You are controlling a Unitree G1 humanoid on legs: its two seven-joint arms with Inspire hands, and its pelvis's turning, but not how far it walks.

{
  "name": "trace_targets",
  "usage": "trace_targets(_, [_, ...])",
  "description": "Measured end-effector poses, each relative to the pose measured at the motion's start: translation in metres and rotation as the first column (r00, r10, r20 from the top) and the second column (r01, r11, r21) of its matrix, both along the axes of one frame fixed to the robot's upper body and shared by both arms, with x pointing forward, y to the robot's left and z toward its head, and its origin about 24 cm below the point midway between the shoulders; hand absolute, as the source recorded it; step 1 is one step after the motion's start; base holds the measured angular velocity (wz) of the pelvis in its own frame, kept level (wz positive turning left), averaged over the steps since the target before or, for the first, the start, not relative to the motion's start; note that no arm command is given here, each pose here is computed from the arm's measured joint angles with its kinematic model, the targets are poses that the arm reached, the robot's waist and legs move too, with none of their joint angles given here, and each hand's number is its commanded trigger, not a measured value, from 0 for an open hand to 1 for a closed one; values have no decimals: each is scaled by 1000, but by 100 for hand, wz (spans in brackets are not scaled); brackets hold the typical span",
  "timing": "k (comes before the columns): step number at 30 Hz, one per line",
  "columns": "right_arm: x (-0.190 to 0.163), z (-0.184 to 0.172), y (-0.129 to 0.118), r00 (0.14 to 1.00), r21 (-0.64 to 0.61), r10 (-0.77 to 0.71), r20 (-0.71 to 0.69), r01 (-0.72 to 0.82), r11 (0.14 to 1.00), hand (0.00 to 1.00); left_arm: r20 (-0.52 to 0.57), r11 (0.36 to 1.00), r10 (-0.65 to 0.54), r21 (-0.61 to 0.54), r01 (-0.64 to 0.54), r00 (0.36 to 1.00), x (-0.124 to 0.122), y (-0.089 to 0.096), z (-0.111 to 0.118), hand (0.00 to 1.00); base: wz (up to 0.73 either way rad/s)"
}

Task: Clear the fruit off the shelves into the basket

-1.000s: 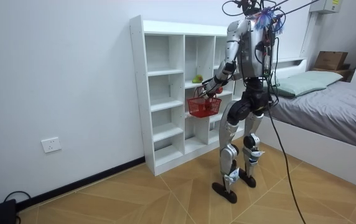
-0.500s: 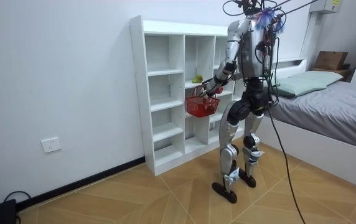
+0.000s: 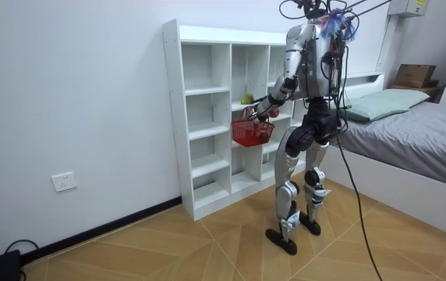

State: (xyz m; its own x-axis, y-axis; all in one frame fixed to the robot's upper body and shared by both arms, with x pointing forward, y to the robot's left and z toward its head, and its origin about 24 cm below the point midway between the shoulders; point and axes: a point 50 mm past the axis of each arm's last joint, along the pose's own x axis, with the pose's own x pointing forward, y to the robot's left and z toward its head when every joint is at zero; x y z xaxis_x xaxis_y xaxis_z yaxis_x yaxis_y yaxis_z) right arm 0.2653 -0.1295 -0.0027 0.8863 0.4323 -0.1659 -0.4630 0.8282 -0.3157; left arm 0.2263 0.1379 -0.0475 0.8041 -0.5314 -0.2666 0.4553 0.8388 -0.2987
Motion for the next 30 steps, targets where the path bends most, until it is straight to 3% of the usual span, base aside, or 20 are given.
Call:
trace_targets(9, [-8,1,12,997,-75,64,37,-61,995,0,-71,990,18,138,-9,997,-22,20,-22,100,2])
trace_targets(17, [-5,39,12,979,-15,69,190,-67,998,0,-150,964,121,252,-80,981,-52,46,-42,100,-8])
trace_targets(30, [6,62,-13,958,-27,-13,288,22,999,0,-157,946,151,309,-96,976,-57,55,-45,100,0])
